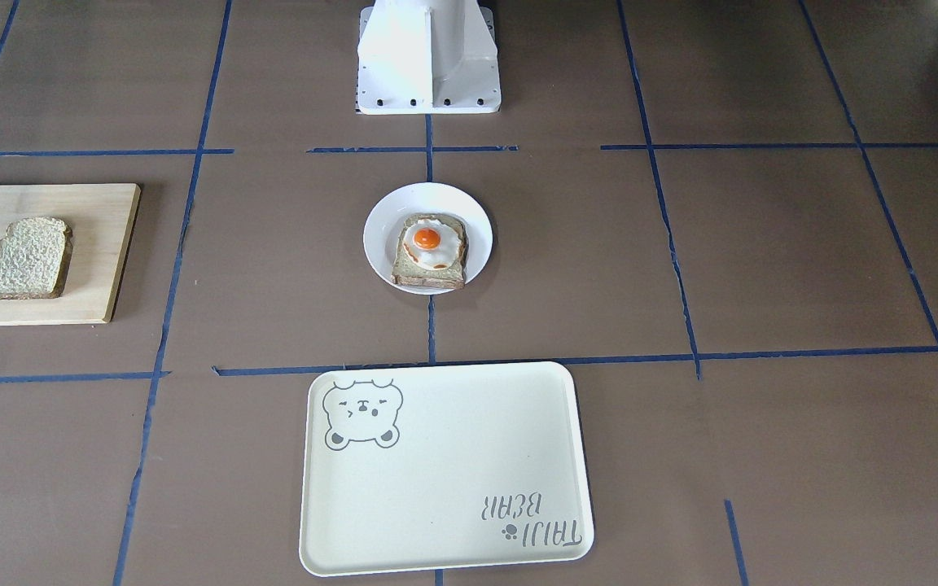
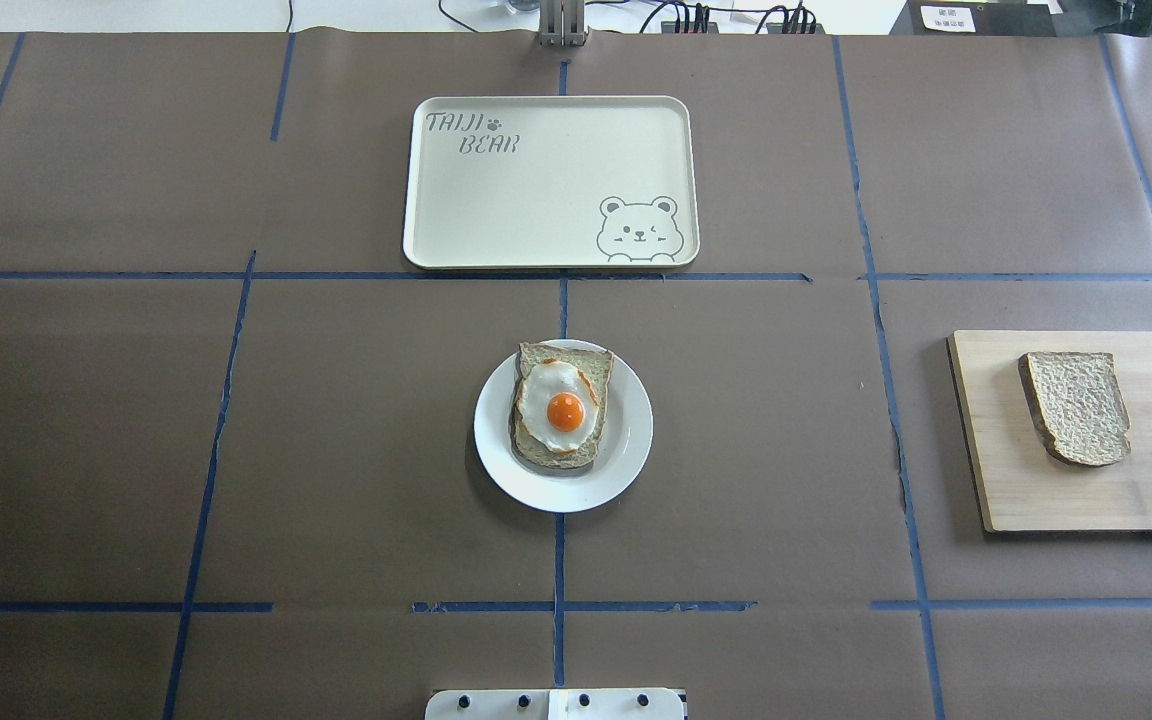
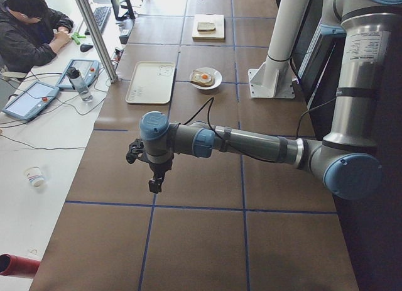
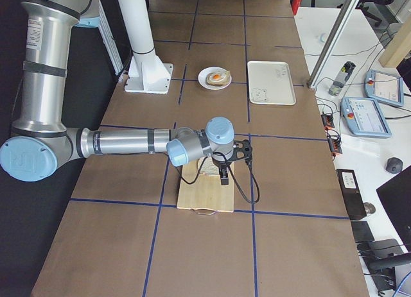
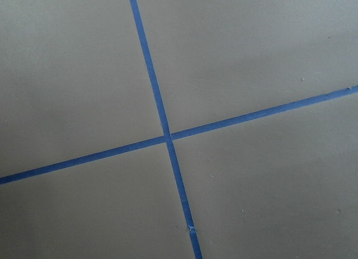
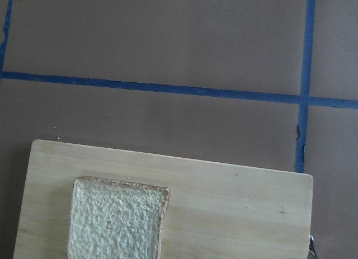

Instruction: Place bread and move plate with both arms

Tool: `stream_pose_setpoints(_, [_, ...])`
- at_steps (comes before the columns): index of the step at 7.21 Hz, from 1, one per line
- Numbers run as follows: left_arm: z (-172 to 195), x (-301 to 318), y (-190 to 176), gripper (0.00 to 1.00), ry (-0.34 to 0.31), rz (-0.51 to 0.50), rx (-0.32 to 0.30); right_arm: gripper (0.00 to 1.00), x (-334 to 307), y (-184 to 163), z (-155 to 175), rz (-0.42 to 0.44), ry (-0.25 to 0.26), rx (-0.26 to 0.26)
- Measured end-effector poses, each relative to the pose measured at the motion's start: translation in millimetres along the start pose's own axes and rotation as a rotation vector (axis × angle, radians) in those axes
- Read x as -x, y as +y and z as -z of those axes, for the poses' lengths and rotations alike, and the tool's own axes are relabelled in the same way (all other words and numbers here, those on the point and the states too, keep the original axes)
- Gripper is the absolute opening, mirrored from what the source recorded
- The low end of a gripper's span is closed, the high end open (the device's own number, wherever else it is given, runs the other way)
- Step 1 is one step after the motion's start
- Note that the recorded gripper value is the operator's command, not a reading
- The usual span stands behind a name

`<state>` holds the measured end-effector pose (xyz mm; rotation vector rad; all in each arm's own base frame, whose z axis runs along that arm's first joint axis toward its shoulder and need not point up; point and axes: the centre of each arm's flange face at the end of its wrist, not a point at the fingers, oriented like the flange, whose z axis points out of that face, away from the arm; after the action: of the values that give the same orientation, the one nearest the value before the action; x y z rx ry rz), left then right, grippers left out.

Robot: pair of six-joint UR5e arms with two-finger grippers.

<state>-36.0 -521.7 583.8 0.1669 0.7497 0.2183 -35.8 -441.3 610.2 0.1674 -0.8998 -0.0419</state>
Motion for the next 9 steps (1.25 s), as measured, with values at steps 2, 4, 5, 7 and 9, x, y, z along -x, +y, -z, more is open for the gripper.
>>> stream_pose_setpoints(2, [-0.4, 0.5, -0.3, 1.0, -0.001, -0.007, -0.007, 1.0, -5.6, 13.8, -37.2, -0.049, -0.082, -0.046])
stream_pose_setpoints(4, [-0.7, 0.2, -0.8, 1.0, -0.001, -0.009, -0.009, 1.0, 7.3, 21.9, -57.3, -0.058, -0.125, -0.043])
stream_pose_setpoints(5, [-0.6, 0.2, -1.0, 1.0, -0.001, -0.01, -0.01, 1.0, 13.0, 25.2, -67.5, -0.053, -0.128, -0.03])
stream_pose_setpoints(7, [-0.7, -0.2, -1.2, 1.0, 0.0, -0.012, -0.01, 0.98, 26.5, 30.4, -90.3, -0.032, -0.098, -0.011])
stream_pose_setpoints(9, [-0.7, -0.4, -1.3, 1.0, 0.0, -0.013, -0.011, 0.87, 32.4, 32.7, -100.3, -0.018, -0.086, -0.001])
